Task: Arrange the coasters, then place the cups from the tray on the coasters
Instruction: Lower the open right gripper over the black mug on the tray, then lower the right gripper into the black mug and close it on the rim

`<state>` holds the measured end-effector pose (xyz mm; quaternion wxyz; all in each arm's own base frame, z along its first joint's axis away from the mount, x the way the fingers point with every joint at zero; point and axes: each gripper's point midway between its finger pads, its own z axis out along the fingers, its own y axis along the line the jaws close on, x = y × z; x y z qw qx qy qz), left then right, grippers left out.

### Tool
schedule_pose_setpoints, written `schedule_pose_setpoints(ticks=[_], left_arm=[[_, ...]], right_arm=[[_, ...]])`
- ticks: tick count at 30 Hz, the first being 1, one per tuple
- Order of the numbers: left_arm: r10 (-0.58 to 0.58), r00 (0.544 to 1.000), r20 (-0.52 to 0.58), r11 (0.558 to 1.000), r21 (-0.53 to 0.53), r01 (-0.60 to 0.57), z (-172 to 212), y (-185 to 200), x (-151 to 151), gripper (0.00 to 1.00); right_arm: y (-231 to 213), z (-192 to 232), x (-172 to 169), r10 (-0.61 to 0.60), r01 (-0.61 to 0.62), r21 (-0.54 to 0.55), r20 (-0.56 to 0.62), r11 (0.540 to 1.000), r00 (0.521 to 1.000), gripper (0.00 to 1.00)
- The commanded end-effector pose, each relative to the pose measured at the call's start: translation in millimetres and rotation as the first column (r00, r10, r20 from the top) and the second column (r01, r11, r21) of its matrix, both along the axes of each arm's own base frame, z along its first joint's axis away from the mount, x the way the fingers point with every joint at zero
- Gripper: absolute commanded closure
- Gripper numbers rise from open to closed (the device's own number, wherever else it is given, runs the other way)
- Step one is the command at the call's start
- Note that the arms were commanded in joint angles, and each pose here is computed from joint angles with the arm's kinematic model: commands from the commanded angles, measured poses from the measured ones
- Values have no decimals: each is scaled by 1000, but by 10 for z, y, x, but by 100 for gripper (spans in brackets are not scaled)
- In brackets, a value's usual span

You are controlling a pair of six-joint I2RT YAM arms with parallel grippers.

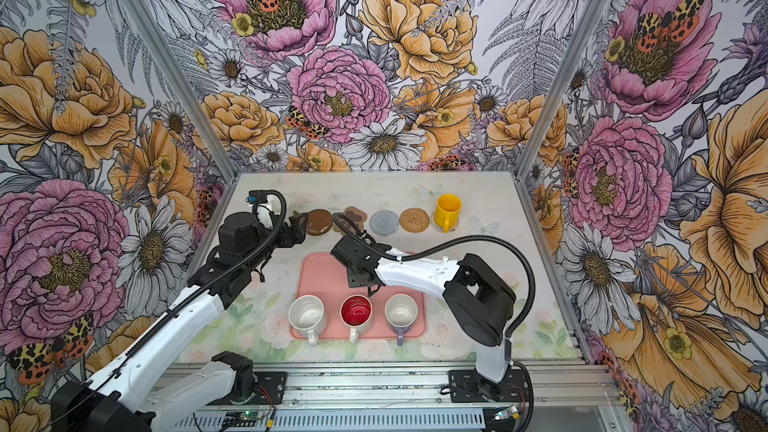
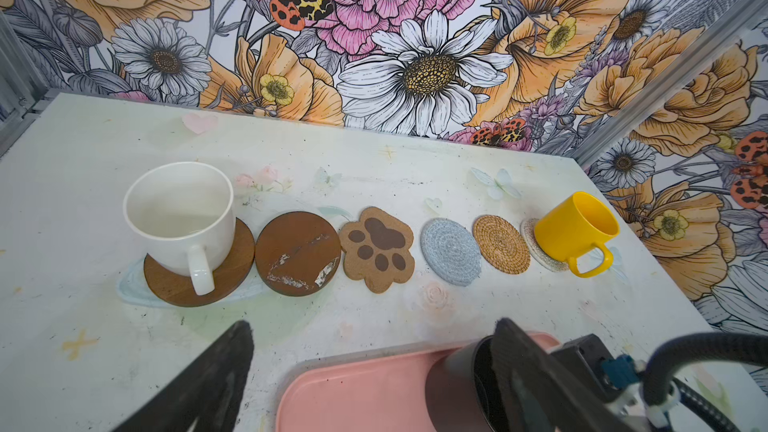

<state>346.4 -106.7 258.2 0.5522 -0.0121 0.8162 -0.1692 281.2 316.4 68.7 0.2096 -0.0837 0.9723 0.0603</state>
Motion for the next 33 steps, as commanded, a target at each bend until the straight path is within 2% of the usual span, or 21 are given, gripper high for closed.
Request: schedule_pose_setpoints(ticks=[1,33], left_arm=[[-13,1000,19,1000,-21,13,38,-21,25,9],[-8,1000,7,1000,-17,8,-6,5,44,8]], right_arm=[[-73,109,29,-26,26,7,29,1000,999,54],[-13,-1,146,-29,29,2,4,1000,1000,59]])
